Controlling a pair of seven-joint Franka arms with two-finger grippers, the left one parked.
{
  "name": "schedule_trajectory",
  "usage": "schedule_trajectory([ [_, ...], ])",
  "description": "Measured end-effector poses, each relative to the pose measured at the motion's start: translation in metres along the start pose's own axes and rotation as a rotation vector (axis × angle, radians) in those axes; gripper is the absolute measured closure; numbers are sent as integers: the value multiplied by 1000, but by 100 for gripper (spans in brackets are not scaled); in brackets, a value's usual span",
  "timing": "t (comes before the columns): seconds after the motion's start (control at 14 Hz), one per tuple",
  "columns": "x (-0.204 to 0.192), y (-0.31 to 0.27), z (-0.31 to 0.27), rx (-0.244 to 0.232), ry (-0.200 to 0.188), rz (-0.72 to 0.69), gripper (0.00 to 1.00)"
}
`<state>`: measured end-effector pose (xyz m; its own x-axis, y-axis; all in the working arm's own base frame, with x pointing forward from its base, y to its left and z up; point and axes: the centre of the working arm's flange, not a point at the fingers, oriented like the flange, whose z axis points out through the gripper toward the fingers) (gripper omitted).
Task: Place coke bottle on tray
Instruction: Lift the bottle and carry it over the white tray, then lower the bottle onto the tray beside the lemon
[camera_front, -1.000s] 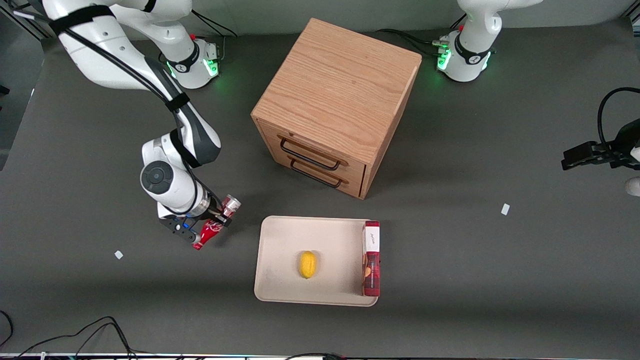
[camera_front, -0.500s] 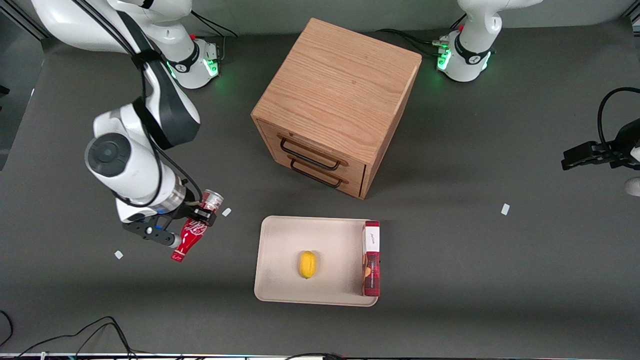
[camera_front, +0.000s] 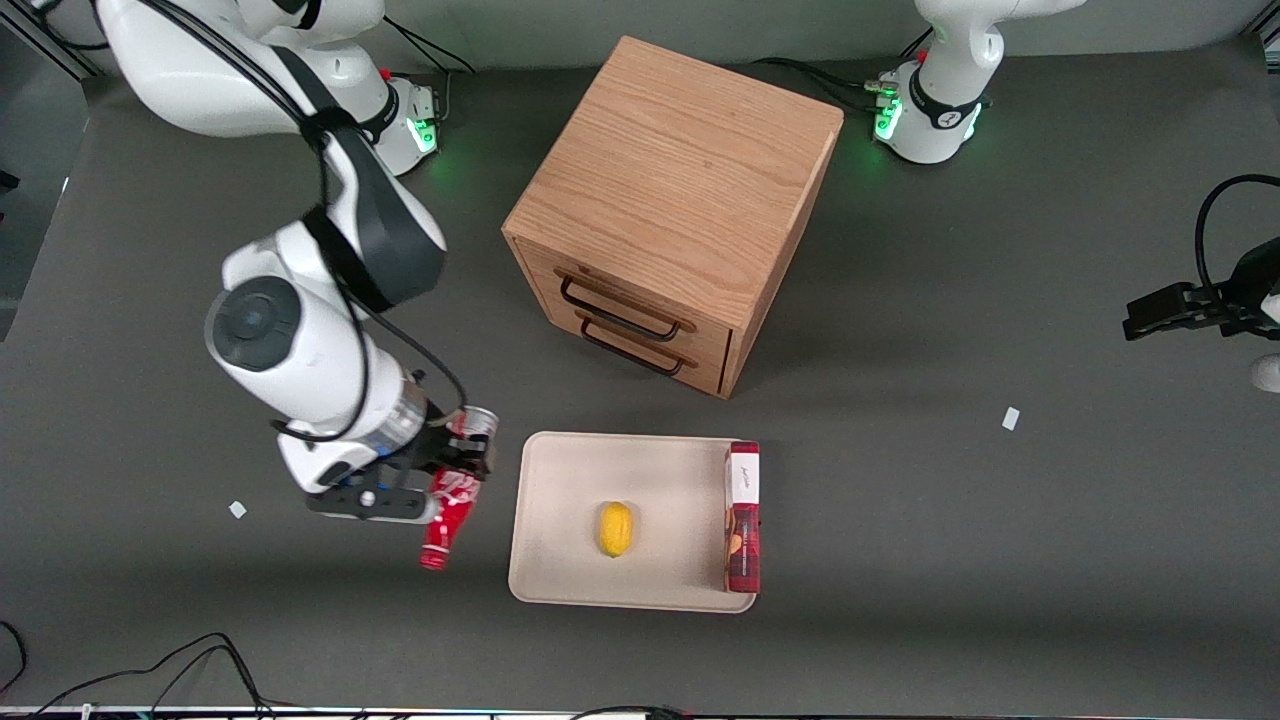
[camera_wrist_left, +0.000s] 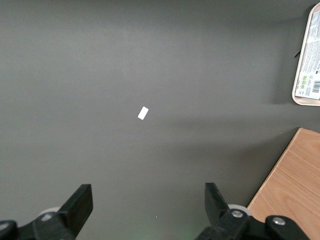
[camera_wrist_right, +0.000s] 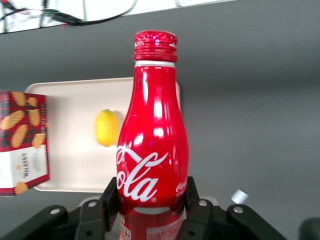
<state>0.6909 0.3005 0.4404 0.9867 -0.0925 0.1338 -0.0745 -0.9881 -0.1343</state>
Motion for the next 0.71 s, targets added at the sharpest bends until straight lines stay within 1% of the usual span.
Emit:
schedule_trajectory([
  [0.21,-5,-36,62,74,37,-66,45],
  [0.29,-6,-42,85,93,47,-83,45],
  [0.36,-7,-42,108,102,46,-97,45],
  [0.5,-6,-33,144,93,24,-124,45],
  [0.71,-7,-16,186,73,-19,-130,45],
])
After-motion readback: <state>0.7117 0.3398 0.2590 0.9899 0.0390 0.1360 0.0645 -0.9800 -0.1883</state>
